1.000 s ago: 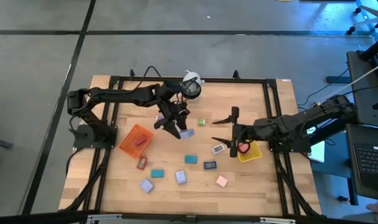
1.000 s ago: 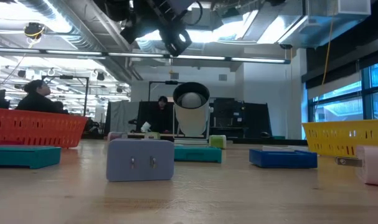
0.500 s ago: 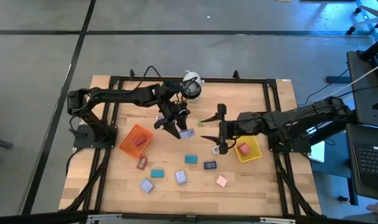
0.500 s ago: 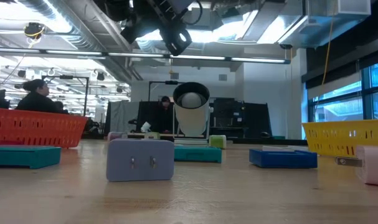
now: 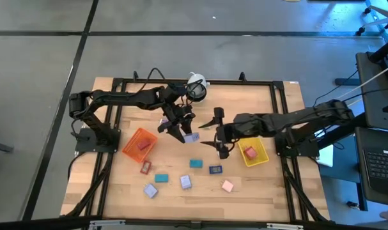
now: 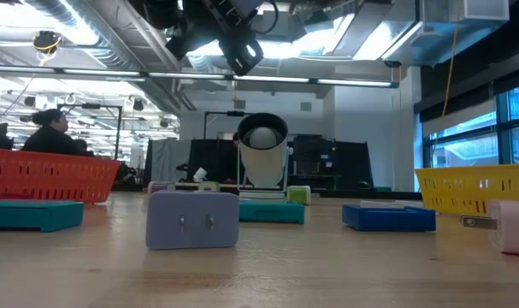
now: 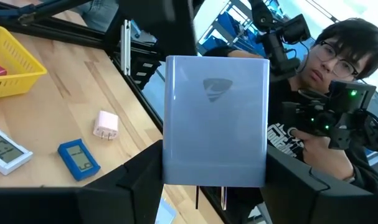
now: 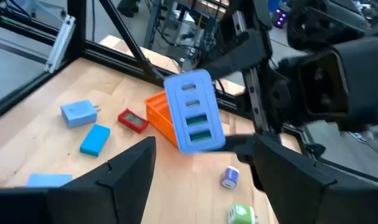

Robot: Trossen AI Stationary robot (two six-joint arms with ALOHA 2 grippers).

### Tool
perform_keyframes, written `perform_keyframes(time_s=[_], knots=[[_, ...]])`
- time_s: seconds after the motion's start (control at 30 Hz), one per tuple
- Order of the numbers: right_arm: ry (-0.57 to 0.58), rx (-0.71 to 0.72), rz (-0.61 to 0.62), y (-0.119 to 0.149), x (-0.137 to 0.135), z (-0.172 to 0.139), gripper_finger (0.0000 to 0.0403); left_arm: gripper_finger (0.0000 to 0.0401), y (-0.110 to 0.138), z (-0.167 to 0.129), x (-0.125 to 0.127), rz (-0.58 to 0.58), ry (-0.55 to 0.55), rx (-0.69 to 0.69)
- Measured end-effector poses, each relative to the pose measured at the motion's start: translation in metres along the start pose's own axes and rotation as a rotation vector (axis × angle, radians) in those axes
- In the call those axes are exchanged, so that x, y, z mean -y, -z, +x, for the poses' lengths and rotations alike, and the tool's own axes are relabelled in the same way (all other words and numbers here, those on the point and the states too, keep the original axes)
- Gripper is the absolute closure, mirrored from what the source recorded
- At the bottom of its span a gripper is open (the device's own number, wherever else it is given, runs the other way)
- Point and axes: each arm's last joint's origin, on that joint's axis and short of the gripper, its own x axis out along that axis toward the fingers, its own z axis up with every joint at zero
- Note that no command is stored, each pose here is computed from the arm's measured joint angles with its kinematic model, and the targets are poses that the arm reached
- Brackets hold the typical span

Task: Pick & Place Office items
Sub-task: Put the top purple charger adapter into the yellow basket

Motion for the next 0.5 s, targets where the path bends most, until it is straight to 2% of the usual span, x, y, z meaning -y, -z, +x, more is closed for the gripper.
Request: perform_keyframes(time_s=[0.5], knots=[[-0.044, 0.004, -0.028, -0.005, -0.001, 0.033, 0.0136, 0.0184, 0.000, 0.000, 0.000, 0.000, 0.009, -0.001]])
